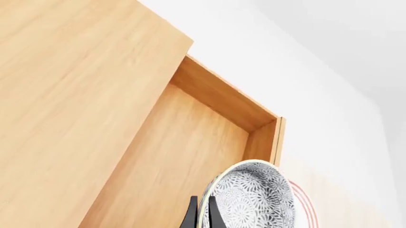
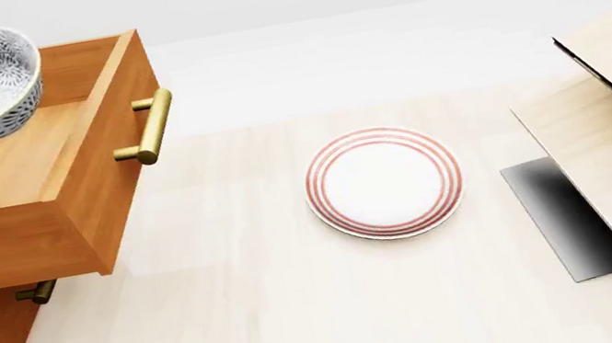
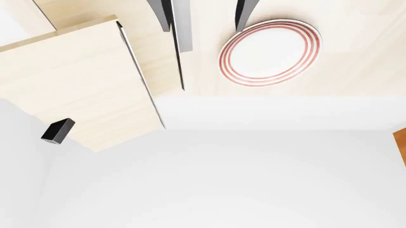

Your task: Open the top drawer of the cabinet and put the bowl in it.

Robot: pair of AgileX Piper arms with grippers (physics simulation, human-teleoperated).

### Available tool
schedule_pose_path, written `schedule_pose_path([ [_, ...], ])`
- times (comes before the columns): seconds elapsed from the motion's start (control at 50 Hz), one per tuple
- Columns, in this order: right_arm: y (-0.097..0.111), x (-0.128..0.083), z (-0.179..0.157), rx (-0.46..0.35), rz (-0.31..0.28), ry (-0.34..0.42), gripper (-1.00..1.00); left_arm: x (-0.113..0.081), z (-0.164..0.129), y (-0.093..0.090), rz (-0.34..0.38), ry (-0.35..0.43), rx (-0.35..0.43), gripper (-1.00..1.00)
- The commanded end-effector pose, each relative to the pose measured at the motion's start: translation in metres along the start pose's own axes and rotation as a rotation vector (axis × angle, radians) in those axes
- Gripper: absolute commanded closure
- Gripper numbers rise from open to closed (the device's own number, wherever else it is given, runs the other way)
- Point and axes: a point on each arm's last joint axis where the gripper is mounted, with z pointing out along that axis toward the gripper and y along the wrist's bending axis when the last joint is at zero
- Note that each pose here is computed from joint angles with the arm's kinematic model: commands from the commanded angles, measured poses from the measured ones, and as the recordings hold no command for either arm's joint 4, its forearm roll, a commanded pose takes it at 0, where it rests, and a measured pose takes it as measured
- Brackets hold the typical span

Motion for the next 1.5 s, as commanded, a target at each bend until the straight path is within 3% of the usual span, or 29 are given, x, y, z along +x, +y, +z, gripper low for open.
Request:
schedule_pose_path([
  [0.02,0.0,0.0,0.0,0.0,0.0,0.0,-1.0,-0.003,0.011,-0.002,-0.01,-0.008,0.007,1.0],
  [0.32,0.0,0.0,0.0,0.0,0.0,0.0,-1.0,-0.001,0.026,-0.003,-0.042,-0.008,0.016,1.0],
  [0.6,0.0,0.0,0.0,0.0,0.0,0.0,-1.0,0.004,0.045,0.007,-0.089,0.001,-0.016,1.0],
  [1.5,0.0,0.0,0.0,0.0,0.0,0.0,-1.0,0.002,0.082,0.017,-0.123,0.01,-0.055,1.0],
])
